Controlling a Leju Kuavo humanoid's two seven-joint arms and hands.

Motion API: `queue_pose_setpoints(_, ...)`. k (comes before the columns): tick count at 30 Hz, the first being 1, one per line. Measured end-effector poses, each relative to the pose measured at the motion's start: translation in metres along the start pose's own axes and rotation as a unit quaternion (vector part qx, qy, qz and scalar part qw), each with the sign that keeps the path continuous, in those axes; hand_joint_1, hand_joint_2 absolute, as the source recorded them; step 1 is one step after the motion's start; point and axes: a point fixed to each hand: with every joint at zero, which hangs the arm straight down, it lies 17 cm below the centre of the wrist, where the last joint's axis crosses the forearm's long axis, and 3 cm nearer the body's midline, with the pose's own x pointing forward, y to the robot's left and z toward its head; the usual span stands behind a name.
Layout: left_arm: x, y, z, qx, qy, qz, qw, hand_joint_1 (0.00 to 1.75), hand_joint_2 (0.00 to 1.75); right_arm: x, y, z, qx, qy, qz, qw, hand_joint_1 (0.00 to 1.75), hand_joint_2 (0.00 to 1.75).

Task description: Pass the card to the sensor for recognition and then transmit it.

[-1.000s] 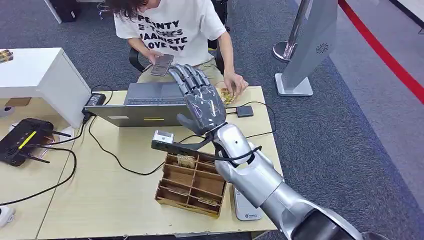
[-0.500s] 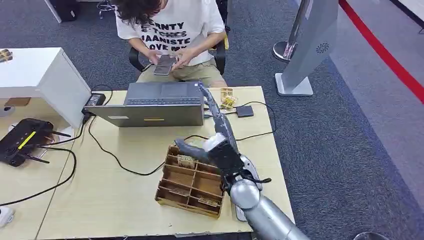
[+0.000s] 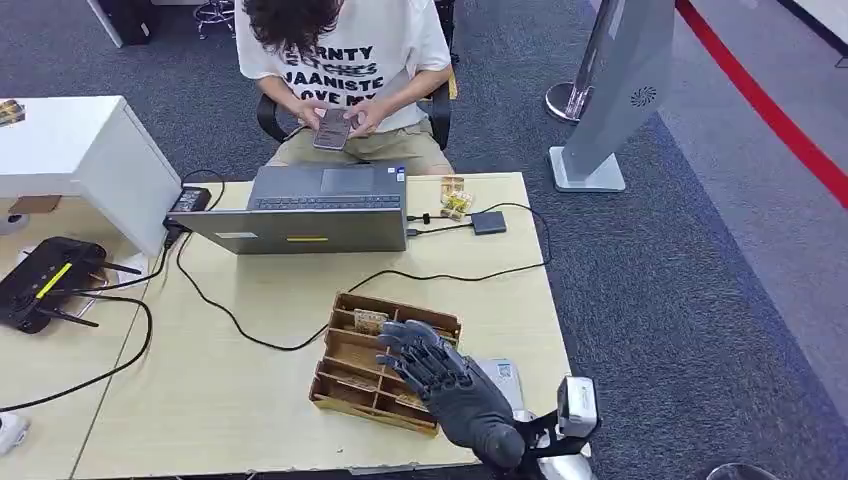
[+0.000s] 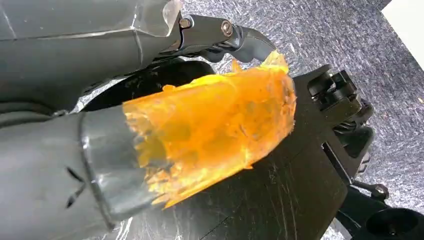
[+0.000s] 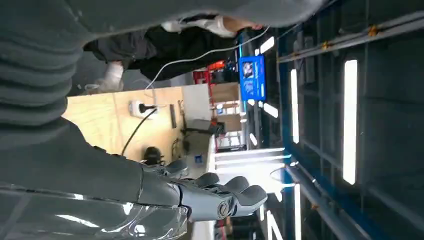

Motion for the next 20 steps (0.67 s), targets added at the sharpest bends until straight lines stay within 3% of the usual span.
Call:
queue_pose_setpoints(8,0.000,-0.001,0.000,-0.002,-0.001,-0.001,1.000,0.00,0.00,0.038,0.021,-0.027,0.059,-0.051,0.021,0.997,0.00,0.00)
queue_pose_setpoints(20,0.002,0.000,0.000,0.003,-0.004,0.006,1.000,0.00,0.00,0.034,0.040,-0.015,0.079,-0.059,-0.015,0.995,0.00,0.00)
